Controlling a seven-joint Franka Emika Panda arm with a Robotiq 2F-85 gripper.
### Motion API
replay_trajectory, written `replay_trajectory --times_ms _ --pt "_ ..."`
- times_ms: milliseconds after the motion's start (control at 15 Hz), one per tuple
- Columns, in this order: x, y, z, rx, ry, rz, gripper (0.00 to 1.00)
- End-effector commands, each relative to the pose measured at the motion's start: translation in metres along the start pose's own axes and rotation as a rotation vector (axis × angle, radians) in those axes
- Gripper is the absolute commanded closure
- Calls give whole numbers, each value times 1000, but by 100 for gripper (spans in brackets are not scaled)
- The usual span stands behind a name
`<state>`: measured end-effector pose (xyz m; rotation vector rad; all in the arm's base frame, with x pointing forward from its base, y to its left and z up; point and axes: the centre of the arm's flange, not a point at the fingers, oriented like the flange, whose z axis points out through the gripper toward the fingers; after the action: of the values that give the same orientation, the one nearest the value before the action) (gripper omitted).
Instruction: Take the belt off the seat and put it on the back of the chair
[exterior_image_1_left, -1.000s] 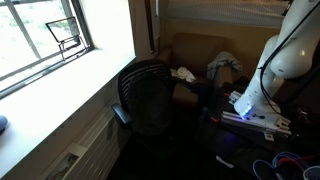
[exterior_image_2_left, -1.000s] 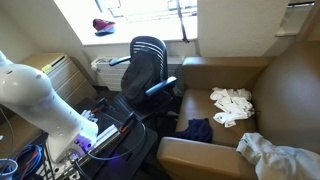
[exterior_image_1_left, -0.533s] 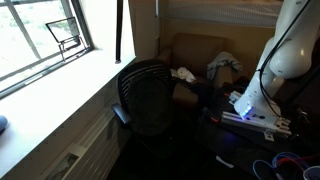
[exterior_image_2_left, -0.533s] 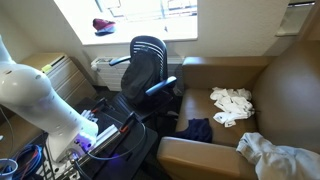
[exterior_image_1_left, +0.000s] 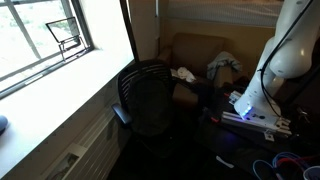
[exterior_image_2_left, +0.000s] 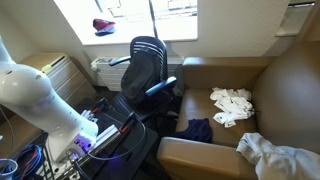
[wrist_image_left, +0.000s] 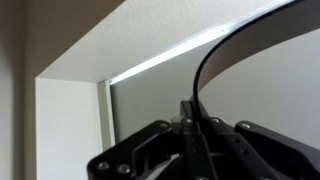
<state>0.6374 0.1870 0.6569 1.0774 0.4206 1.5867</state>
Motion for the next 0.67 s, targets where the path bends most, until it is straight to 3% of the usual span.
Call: replay_trajectory --times_ms 0,200,267,600 --pt "3 -1 -30 150 -25 27 99" --pt "-14 9 -35 193 -98 30 99" --pt "2 -14 -27 167 -68 51 96" --pt "-8 -3 -28 174 -91 49 99"
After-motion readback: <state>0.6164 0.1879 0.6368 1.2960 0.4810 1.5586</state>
